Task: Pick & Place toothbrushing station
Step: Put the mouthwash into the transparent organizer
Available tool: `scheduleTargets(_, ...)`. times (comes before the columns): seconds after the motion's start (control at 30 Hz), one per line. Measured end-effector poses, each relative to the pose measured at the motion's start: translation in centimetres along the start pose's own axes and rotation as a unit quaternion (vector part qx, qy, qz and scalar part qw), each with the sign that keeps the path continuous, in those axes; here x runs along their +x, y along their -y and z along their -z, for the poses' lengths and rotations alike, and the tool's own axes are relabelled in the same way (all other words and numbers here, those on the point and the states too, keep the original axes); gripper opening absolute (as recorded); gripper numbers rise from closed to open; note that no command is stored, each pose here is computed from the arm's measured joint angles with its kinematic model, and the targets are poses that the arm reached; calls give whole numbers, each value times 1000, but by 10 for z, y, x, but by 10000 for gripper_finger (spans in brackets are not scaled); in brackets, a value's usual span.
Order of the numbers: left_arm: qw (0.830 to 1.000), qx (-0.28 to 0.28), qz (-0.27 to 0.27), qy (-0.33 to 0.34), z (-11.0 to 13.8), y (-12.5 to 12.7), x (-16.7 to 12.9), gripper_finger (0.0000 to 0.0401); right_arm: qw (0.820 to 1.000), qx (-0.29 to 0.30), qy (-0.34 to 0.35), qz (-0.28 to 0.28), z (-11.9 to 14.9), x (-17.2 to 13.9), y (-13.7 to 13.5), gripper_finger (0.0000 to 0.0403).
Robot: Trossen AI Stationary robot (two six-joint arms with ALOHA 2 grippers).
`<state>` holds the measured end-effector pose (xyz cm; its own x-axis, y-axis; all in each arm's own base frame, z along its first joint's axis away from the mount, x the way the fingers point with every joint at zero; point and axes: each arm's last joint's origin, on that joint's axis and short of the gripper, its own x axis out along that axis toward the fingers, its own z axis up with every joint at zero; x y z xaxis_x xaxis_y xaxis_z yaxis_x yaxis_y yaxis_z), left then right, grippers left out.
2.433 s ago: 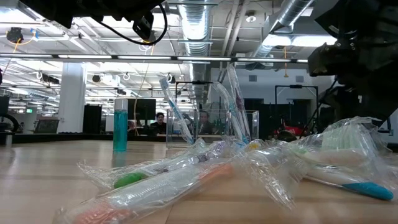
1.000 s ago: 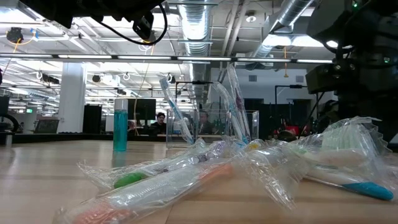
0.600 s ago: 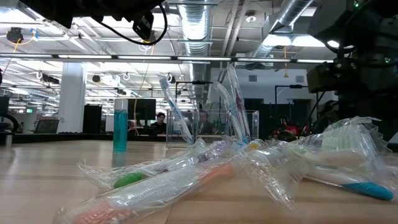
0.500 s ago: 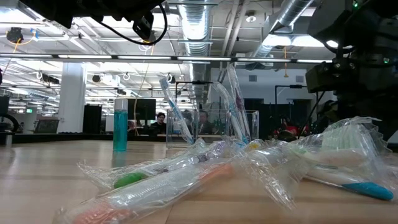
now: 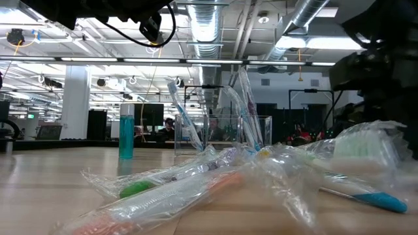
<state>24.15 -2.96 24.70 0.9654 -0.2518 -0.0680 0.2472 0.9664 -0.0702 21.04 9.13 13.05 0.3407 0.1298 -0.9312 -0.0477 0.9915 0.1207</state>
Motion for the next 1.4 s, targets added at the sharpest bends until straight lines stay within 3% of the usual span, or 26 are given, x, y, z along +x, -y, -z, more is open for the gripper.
scheduleTargets(0.23, 1000, 0, 0, 0, 0, 0, 0, 7, 1000, -9, 4, -3, 1, 0, -5, 89)
scheduleTargets(0.43, 1000, 0, 0, 0, 0, 0, 0, 7, 1000, -3, 29, -8, -4, -1, -6, 98)
scheduleTargets(0.6, 1000, 0, 0, 0, 0, 0, 0, 7, 1000, -3, 26, -7, -3, -1, -6, 74)
scheduleTargets(0.8, 1000, 0, 0, 0, 0, 0, 0, 7, 1000, -1, 11, 1, -2, -2, -5, 74)
scheduleTargets(1.0, 1000, 0, 0, 0, 0, 0, 0, 7, 998, 2, -29, 55, -13, -19, -7, 74)
scheduleTargets(1.4, 1000, 0, 0, 0, 0, 0, 0, 7, 987, -22, -42, 154, -44, -65, -12, 74)
